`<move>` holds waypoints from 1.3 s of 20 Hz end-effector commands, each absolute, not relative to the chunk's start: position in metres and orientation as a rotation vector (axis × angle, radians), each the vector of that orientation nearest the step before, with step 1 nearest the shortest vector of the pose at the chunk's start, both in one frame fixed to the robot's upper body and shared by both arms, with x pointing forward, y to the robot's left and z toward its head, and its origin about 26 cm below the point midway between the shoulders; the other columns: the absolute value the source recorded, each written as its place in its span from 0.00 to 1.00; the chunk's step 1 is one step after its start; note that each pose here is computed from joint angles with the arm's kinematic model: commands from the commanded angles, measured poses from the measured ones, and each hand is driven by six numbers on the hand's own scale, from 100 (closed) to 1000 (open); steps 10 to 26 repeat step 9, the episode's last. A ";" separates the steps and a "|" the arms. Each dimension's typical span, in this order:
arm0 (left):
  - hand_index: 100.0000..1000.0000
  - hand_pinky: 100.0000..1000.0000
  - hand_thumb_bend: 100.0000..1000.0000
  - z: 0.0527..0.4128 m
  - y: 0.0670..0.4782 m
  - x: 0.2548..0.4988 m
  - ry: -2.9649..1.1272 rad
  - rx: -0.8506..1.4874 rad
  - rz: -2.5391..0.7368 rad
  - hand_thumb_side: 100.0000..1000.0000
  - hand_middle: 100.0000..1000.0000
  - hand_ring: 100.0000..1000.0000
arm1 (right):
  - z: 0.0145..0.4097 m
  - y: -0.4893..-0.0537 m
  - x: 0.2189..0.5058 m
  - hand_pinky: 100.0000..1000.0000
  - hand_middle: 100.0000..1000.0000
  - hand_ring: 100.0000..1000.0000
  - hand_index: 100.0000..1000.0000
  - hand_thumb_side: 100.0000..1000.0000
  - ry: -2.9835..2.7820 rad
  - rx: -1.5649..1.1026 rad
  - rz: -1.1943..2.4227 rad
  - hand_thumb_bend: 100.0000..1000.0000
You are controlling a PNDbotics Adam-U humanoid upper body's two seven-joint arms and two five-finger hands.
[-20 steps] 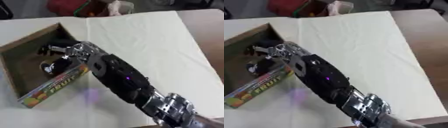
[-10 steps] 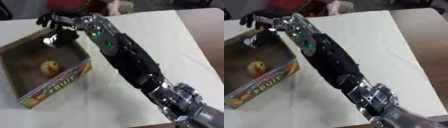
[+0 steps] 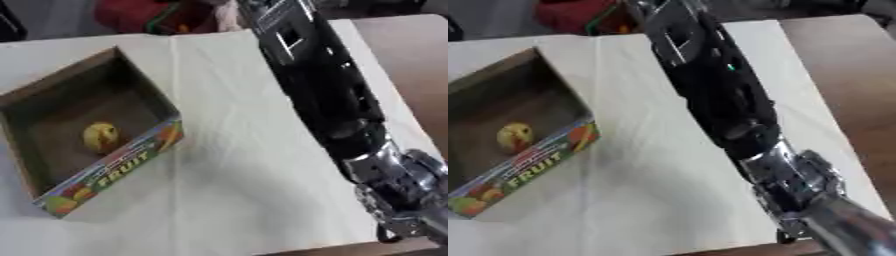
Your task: Pick up objects on the table and place them in the box.
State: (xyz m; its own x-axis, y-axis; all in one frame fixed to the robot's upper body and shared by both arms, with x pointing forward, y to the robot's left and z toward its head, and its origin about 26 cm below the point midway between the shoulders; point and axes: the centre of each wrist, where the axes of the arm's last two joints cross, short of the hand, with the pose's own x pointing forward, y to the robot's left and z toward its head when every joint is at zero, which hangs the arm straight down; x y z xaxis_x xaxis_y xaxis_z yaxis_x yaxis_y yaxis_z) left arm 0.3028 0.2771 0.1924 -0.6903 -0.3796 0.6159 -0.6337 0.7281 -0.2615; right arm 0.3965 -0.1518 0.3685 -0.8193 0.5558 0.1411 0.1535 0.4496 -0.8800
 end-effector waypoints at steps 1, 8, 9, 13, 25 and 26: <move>0.53 0.23 0.00 0.201 0.282 0.300 -2.429 0.802 0.631 0.81 0.36 0.38 | 0.387 -0.179 0.376 0.69 0.75 0.75 0.90 0.72 -2.382 -0.675 1.251 0.00; 0.53 0.23 0.00 0.203 0.283 0.300 -2.435 0.813 0.647 0.82 0.36 0.38 | 0.389 -0.229 0.348 0.68 0.75 0.73 0.91 0.90 -2.408 -0.784 1.076 0.00; 0.53 0.23 0.00 0.203 0.283 0.300 -2.436 0.814 0.648 0.82 0.36 0.38 | 0.388 -0.235 0.344 0.66 0.74 0.72 0.90 0.85 -2.415 -0.790 1.046 0.00; 0.53 0.23 0.00 0.203 0.283 0.300 -2.436 0.814 0.648 0.82 0.36 0.38 | 0.388 -0.235 0.344 0.66 0.74 0.72 0.90 0.85 -2.415 -0.790 1.046 0.00; 0.53 0.23 0.00 0.203 0.283 0.300 -2.436 0.814 0.648 0.82 0.36 0.38 | 0.388 -0.235 0.344 0.66 0.74 0.72 0.90 0.85 -2.415 -0.790 1.046 0.00; 0.53 0.23 0.00 0.203 0.283 0.300 -2.436 0.814 0.648 0.82 0.36 0.38 | 0.388 -0.235 0.344 0.66 0.74 0.72 0.90 0.85 -2.415 -0.790 1.046 0.00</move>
